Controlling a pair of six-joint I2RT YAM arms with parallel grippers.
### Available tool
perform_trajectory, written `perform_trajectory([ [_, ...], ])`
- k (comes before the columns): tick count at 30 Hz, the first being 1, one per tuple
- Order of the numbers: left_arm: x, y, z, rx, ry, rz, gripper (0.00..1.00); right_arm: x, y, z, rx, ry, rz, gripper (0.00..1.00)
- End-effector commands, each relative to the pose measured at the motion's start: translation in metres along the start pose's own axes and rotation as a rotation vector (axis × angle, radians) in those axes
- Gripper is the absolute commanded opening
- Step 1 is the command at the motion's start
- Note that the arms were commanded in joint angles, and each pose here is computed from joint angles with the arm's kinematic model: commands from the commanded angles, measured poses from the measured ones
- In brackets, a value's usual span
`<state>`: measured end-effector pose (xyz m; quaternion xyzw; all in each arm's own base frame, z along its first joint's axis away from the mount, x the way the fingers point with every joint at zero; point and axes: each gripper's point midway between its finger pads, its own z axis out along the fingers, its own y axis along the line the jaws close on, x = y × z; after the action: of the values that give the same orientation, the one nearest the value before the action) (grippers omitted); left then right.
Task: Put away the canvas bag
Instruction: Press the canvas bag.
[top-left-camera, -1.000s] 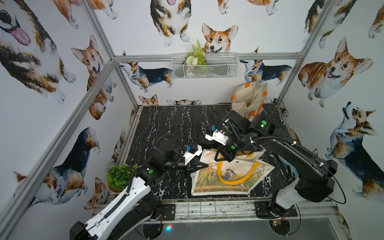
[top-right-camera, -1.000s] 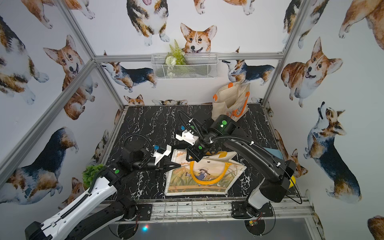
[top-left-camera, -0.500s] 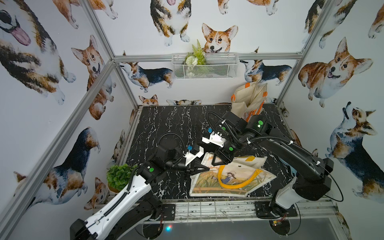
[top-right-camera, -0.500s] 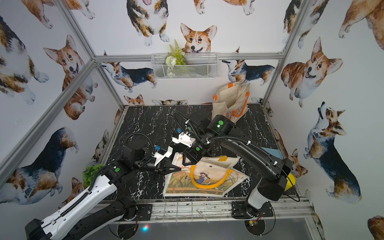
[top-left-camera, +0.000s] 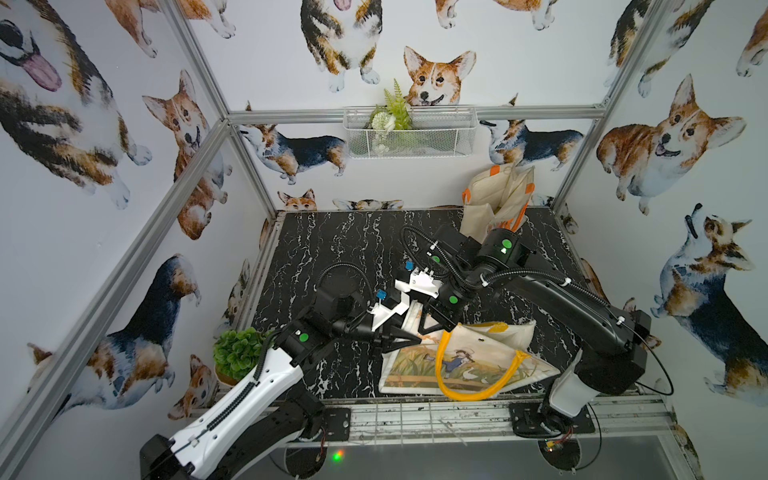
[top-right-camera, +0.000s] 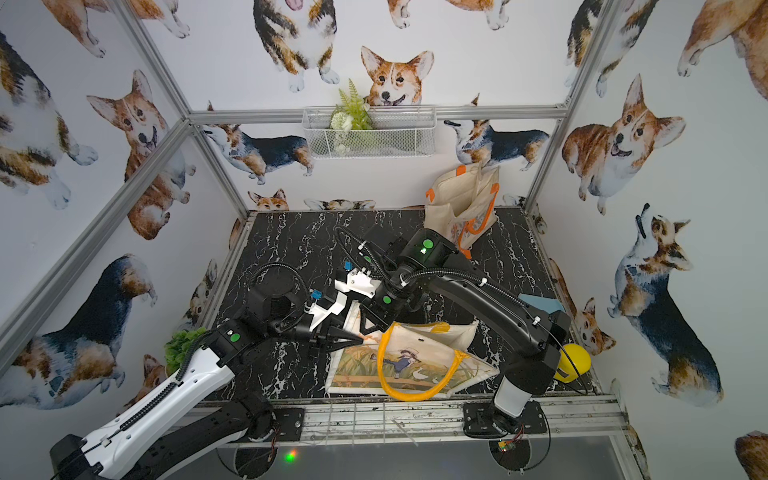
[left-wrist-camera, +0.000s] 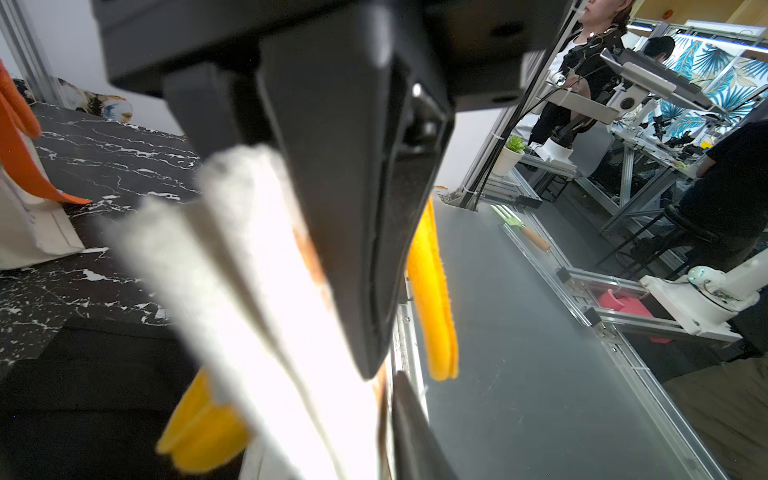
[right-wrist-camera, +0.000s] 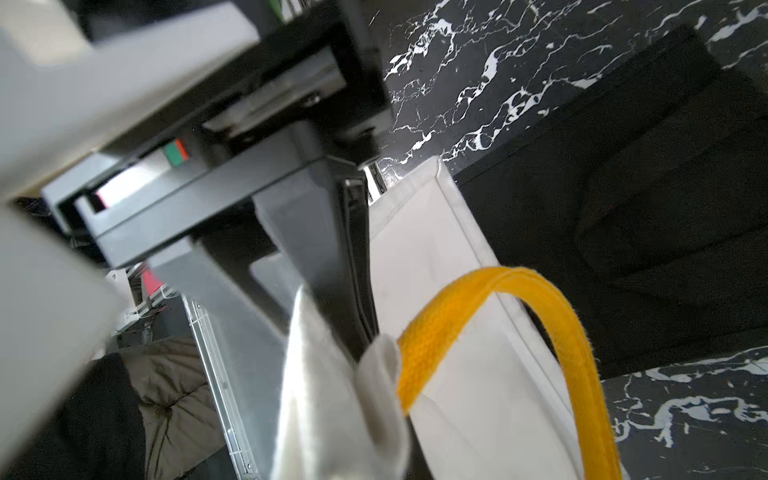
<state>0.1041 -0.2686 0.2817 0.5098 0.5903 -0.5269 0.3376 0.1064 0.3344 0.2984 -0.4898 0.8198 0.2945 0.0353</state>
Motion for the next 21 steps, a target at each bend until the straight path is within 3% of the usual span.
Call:
perform_trajectory([
  [1,-0.008,0.005,0.000,-0.024,-0.034,0.025,0.33,-0.003,0.007,-0.014,0.007,-0.040,-0.016,0.00],
  [4,-0.006,0.006,0.001,-0.023,-0.032,0.002,0.38,-0.004,0.004,-0.025,0.047,-0.058,-0.002,0.00],
  [7,-0.001,0.010,0.004,-0.023,-0.022,-0.033,0.34,-0.005,0.001,-0.037,0.067,-0.078,0.009,0.00],
  [11,0.005,0.022,0.007,-0.064,-0.007,-0.113,0.00,-0.005,-0.008,-0.052,0.103,-0.109,0.038,0.00],
  [15,0.009,0.019,0.008,-0.050,0.006,-0.129,0.00,-0.003,-0.016,-0.069,0.140,-0.137,0.052,0.00],
  [19,0.009,0.025,0.004,-0.129,-0.013,-0.107,0.00,0.001,-0.024,-0.079,0.168,-0.163,0.076,0.00],
  [20,0.009,0.029,0.002,-0.157,-0.019,-0.123,0.19,0.002,-0.025,-0.080,0.175,-0.168,0.079,0.00],
  [21,0.010,0.032,0.002,-0.174,-0.026,-0.144,0.32,0.003,-0.027,-0.082,0.186,-0.167,0.083,0.00],
])
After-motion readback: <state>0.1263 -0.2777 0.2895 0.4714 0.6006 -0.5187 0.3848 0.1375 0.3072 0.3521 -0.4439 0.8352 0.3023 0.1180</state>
